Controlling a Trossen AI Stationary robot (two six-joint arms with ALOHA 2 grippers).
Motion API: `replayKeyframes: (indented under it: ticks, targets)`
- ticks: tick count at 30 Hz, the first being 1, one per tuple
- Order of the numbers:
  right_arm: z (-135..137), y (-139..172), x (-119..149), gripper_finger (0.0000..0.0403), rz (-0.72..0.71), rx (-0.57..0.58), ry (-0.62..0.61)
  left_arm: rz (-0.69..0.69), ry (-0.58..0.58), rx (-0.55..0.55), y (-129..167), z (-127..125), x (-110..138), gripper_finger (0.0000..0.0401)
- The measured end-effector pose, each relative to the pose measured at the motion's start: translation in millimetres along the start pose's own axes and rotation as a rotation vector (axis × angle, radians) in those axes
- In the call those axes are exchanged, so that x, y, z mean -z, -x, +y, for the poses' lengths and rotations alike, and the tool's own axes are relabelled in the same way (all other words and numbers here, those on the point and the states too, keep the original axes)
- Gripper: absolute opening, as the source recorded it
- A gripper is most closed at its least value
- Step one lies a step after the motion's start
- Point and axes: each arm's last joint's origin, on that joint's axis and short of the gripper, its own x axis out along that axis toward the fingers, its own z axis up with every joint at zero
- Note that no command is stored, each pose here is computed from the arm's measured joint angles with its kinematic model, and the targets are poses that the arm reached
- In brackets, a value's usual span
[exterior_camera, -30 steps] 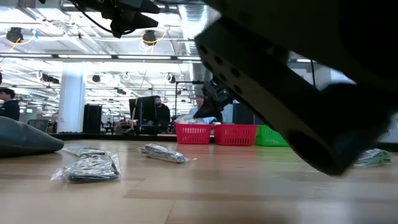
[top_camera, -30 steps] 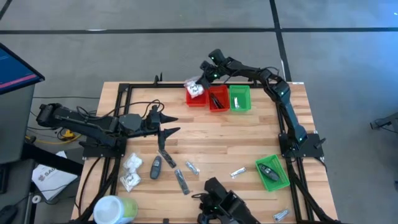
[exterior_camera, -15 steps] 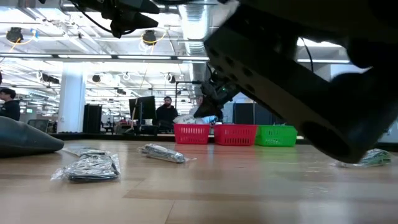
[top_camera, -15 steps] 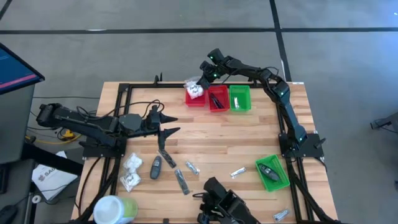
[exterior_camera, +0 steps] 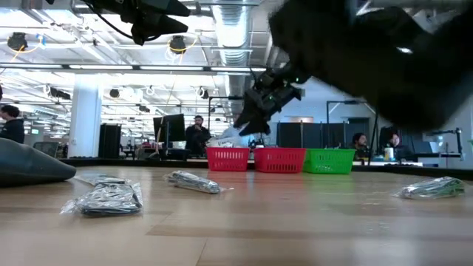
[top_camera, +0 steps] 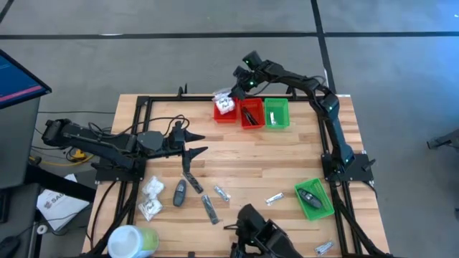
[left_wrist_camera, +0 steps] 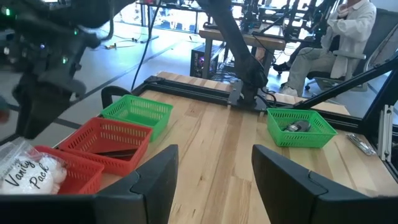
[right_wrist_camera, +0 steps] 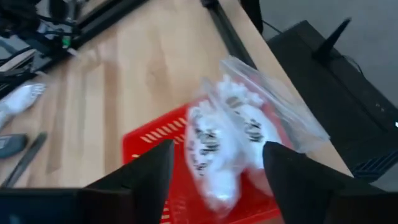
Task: Pick & Place Travel size toiletries
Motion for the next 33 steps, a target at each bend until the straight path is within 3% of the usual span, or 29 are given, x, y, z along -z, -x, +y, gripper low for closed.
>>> replayKeyframes:
  ticks: [8,13,20,27,33]
  targets:
    - [52.5,38.6,-23.0,0.0249,-0.012,-0.033,0.106,0.0,0.0,0.0,0.0,0.0,0.0,0.0199]
    - [98.6,53.5,-23.0,0.0248,0.071,-0.088,0.172,0.001,0.0,0.004,0.0,-0.1,0.0,0.0199]
    - [162.4,59.3,-7.0,0.0248,0.26,-0.191,0.21,0.009,-0.001,0.053,0.0,-1.5,0.3,0.0199]
    - [224.4,44.9,17.8,0.0248,0.467,-0.295,0.242,0.048,-0.015,0.129,0.4,-3.4,3.3,0.0199]
    - [273.8,20.9,50.7,0.0248,0.615,-0.326,0.256,0.237,-0.061,0.174,-0.6,-9.5,24.3,0.0199]
